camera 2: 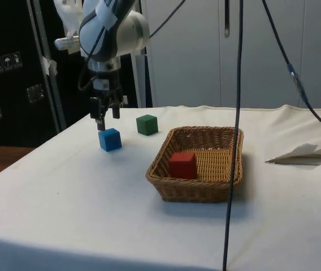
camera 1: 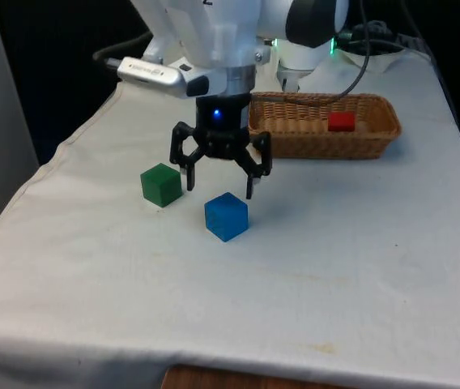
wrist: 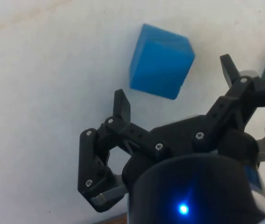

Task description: Pick up exactly two blocks and place them into the basket.

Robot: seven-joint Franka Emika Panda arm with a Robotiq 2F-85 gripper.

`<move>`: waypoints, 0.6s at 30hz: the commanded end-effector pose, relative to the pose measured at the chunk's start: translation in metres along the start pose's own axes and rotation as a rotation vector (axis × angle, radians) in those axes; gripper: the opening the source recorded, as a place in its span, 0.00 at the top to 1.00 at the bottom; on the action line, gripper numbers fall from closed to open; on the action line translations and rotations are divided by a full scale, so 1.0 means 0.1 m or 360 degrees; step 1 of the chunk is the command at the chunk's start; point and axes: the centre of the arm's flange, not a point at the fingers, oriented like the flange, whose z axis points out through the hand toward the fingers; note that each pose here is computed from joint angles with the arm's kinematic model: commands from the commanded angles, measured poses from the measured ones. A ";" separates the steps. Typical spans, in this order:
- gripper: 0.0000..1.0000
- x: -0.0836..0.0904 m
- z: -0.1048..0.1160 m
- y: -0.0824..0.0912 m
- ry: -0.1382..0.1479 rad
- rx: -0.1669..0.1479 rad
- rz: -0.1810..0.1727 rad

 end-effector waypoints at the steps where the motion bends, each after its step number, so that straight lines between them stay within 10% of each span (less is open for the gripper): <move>1: 0.00 0.02 0.04 0.03 -0.0013 0.0013 0.0004; 18: 0.00 0.05 0.27 0.11 -0.0028 0.0093 0.0114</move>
